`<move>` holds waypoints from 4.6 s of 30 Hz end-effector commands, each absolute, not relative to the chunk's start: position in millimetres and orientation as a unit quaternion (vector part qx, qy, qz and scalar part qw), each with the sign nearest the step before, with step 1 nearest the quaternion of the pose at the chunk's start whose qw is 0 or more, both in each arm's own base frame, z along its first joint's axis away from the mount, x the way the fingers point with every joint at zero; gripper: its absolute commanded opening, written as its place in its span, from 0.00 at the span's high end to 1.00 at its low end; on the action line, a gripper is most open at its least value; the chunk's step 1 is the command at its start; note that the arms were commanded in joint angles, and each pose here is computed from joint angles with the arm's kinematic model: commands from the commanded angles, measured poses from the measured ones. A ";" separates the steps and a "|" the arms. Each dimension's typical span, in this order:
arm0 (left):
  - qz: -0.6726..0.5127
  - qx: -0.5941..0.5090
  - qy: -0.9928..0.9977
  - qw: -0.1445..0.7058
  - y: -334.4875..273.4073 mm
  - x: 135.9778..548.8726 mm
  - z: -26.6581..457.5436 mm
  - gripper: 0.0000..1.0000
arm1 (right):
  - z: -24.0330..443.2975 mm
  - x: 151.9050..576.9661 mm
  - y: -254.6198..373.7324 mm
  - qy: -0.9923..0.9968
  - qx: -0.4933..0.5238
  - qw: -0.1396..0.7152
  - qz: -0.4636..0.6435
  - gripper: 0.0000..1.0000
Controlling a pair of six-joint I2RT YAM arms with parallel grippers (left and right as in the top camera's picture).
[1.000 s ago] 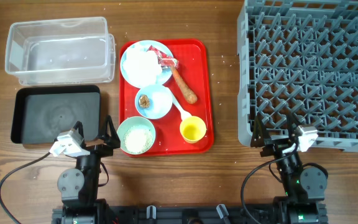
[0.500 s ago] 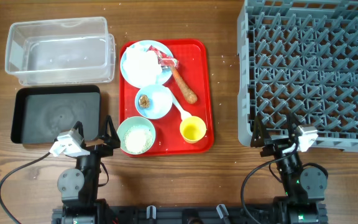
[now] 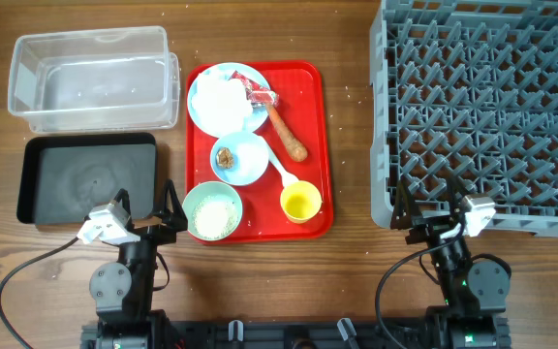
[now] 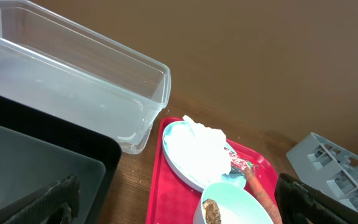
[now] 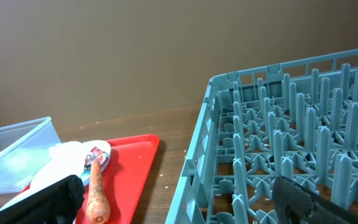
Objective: Sort waste into correct bins and load items into the dishwasher rack
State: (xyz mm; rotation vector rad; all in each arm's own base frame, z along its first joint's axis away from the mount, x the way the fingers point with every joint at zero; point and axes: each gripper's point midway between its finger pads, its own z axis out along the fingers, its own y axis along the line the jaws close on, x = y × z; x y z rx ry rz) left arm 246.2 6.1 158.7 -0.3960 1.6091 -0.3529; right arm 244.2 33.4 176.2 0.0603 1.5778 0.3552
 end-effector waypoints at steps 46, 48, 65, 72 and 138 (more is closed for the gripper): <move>-0.140 -0.177 0.712 0.665 10.4 246.0 156.5 0.00 | 178.2 244.2 31.9 0.702 0.030 0.695 0.155 0.00; -0.140 -0.177 0.712 0.665 10.4 246.0 156.5 0.00 | 178.2 244.2 31.9 0.702 0.030 0.695 0.155 0.00; -0.148 -0.169 0.713 0.664 6.3 246.1 156.6 0.00 | 178.2 244.0 32.8 0.683 0.162 0.652 0.287 0.00; -0.183 -0.136 0.716 0.660 -10.1 245.7 159.6 0.00 | 181.5 235.4 63.2 0.695 0.056 0.646 0.309 0.00; -0.180 0.024 0.934 0.306 -141.7 355.5 177.4 0.00 | 226.5 313.2 76.1 0.949 -0.017 0.233 0.212 0.01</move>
